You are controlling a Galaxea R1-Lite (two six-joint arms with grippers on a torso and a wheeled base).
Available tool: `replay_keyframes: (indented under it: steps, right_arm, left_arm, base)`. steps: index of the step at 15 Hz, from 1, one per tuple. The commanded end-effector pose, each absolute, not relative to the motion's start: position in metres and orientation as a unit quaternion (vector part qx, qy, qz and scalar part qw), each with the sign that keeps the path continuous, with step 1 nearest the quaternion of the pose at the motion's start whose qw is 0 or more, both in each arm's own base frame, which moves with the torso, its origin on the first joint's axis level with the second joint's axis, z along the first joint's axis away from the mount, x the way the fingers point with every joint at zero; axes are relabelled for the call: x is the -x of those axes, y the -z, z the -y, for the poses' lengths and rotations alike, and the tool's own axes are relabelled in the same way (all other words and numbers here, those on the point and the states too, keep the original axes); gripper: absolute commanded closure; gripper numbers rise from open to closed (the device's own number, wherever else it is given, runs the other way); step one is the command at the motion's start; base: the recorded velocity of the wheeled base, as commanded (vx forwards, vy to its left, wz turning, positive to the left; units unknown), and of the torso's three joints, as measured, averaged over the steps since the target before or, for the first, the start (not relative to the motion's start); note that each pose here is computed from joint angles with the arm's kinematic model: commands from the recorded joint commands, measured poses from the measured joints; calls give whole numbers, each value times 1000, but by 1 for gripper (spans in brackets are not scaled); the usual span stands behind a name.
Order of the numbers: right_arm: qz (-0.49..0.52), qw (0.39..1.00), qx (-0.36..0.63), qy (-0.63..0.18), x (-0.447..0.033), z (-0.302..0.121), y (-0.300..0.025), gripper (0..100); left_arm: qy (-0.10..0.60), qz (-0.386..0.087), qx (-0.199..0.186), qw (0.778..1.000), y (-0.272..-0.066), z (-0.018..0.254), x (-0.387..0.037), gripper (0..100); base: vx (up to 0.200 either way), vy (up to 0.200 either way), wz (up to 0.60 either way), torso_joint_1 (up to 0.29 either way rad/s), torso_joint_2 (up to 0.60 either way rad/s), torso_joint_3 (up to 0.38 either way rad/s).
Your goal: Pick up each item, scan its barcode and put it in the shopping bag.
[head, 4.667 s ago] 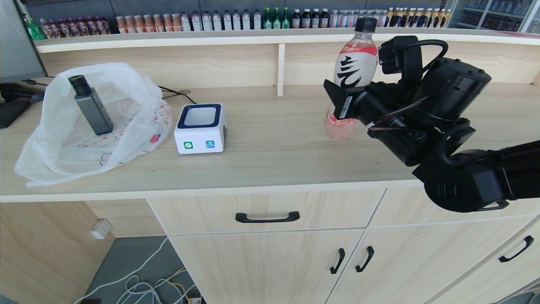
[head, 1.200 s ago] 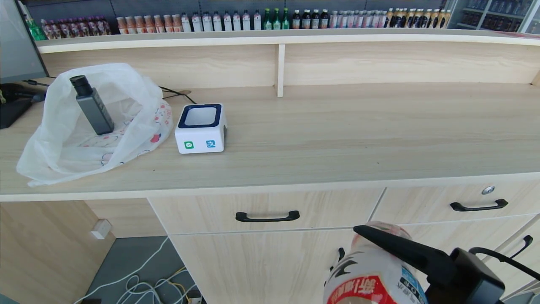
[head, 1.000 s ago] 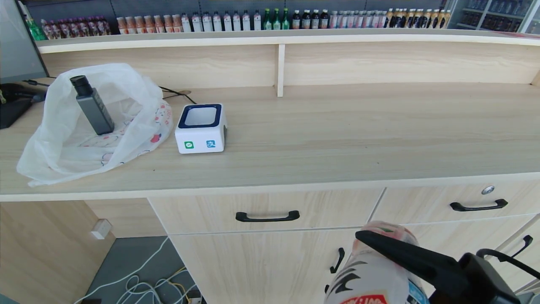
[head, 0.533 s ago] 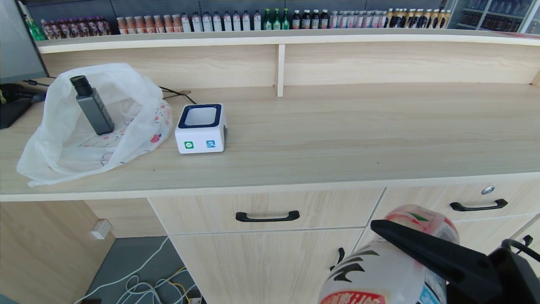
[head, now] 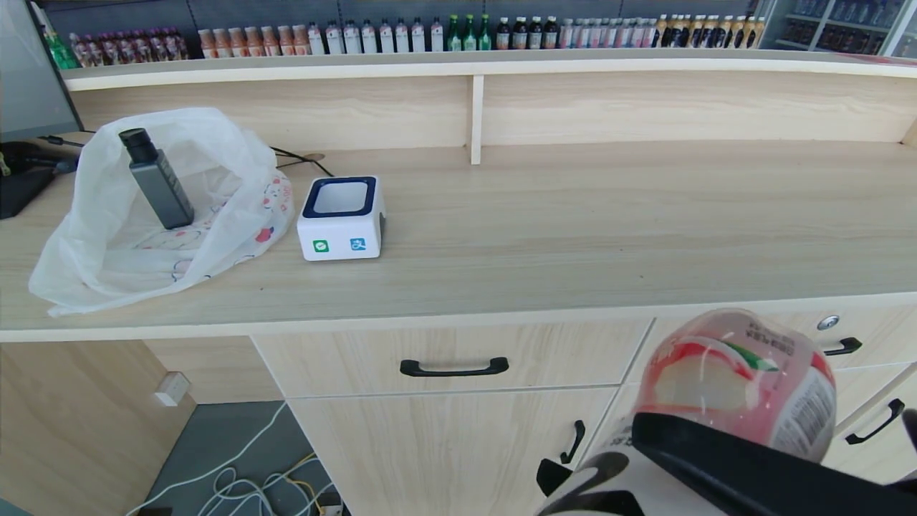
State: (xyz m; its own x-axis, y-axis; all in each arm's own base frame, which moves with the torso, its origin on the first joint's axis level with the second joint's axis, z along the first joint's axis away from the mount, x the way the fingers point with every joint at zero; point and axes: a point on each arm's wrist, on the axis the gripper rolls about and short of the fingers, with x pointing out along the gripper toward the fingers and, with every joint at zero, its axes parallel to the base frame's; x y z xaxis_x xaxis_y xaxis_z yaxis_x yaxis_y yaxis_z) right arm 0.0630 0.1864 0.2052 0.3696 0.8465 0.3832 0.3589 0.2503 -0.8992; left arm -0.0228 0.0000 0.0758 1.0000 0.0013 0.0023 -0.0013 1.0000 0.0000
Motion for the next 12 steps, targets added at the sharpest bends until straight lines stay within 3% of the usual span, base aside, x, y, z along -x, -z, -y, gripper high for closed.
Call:
replay_keyframes:
  steps: [1,12]
  right_arm:
    - [552,570,574,-203,-62,-202,-210,100]
    - [594,541,563,-195,-70,-228,-217,100]
  left_arm:
    - [-1,2,0,1000,-76,0,23,0]
    - [-1,2,0,1000,-76,0,23,0]
  base:
    - [0,0,0,0,0,0]
    - [0,0,0,0,0,0]
